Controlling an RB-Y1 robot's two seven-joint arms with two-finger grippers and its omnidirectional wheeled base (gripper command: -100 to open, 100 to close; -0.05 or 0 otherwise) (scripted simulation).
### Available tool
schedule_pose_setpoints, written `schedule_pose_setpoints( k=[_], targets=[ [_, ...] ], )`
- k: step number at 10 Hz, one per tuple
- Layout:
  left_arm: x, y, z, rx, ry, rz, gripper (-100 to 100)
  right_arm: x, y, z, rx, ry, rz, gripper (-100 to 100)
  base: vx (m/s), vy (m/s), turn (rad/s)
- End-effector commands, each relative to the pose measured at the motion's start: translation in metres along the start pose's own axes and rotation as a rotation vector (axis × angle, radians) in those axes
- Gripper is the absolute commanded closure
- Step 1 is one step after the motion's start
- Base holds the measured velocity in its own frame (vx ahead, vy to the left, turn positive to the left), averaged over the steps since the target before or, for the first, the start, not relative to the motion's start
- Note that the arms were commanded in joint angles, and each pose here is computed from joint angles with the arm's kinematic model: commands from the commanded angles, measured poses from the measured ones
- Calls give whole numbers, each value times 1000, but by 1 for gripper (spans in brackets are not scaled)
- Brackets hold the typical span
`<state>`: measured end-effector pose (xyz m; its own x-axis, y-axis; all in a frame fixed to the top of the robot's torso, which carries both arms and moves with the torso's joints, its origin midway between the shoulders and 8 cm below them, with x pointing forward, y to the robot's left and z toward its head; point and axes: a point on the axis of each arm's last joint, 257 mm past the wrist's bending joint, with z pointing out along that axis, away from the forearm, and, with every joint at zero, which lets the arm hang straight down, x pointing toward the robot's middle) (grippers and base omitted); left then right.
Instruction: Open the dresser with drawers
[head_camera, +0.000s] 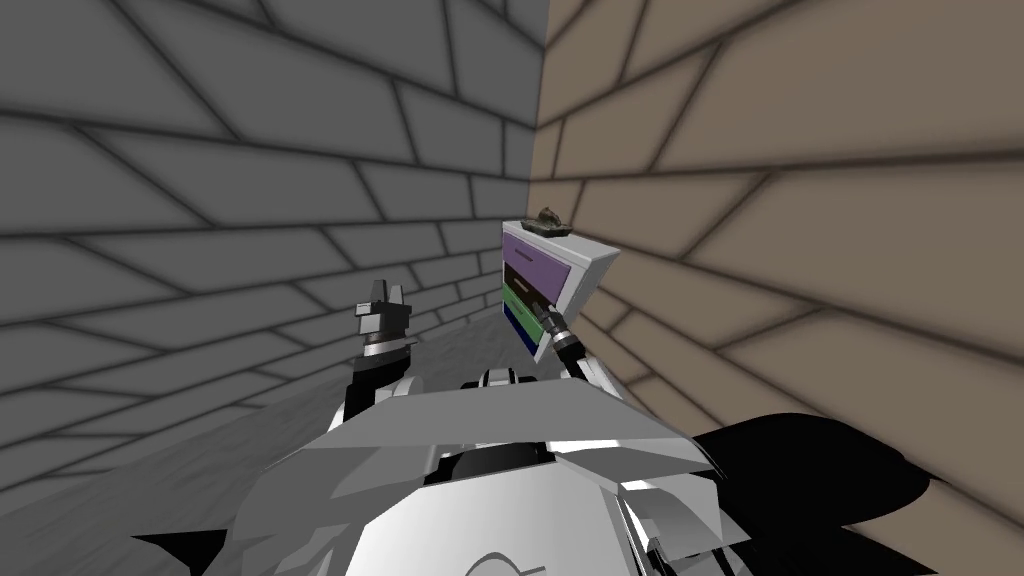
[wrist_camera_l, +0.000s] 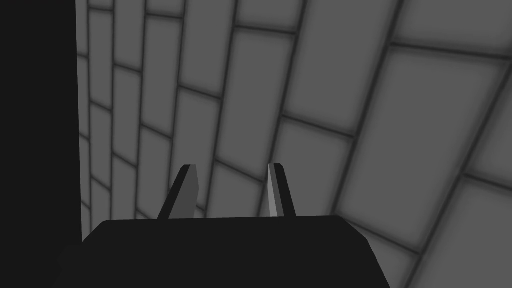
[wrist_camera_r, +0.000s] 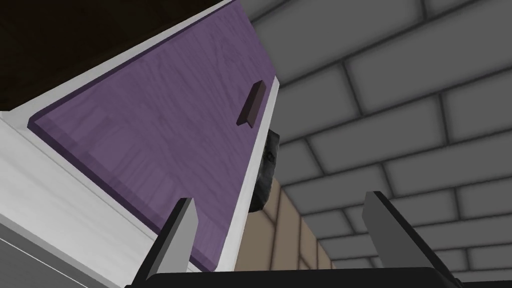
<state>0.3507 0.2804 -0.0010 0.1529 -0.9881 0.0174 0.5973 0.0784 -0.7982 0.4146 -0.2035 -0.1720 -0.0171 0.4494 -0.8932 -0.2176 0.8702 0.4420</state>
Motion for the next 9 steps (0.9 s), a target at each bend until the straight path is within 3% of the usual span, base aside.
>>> schedule_pose_setpoints(
  k=[1,2,3,4,5,6,7,8,9],
  targets=[
    [0,0,0,0,0,0,0,28,-18,1,51,67,-94,-100,64,32,57],
    [0,0,0,0,0,0,0,28,-18,1,50,68,-121,-100,59,25,31],
    [0,0,0,0,0,0,0,45,-30,-1,82,110,-166,-100,73,29,53],
    [0,0,0,0,0,0,0,45,-30,-1,81,110,-193,-100,61,20,32],
    [0,0,0,0,0,0,0,61,-41,-4,107,151,-244,-100,75,23,74],
    [0,0,0,0,0,0,0,61,-42,-4,111,152,-268,-100,67,17,28],
    [0,0,0,0,0,0,0,76,-54,-8,140,192,-319,-100,78,11,53],
    [0,0,0,0,0,0,0,76,-55,-8,141,192,-346,-100,63,14,31],
    [0,0,0,0,0,0,0,90,-67,-12,168,231,-397,-100,72,21,61]
  ],
)
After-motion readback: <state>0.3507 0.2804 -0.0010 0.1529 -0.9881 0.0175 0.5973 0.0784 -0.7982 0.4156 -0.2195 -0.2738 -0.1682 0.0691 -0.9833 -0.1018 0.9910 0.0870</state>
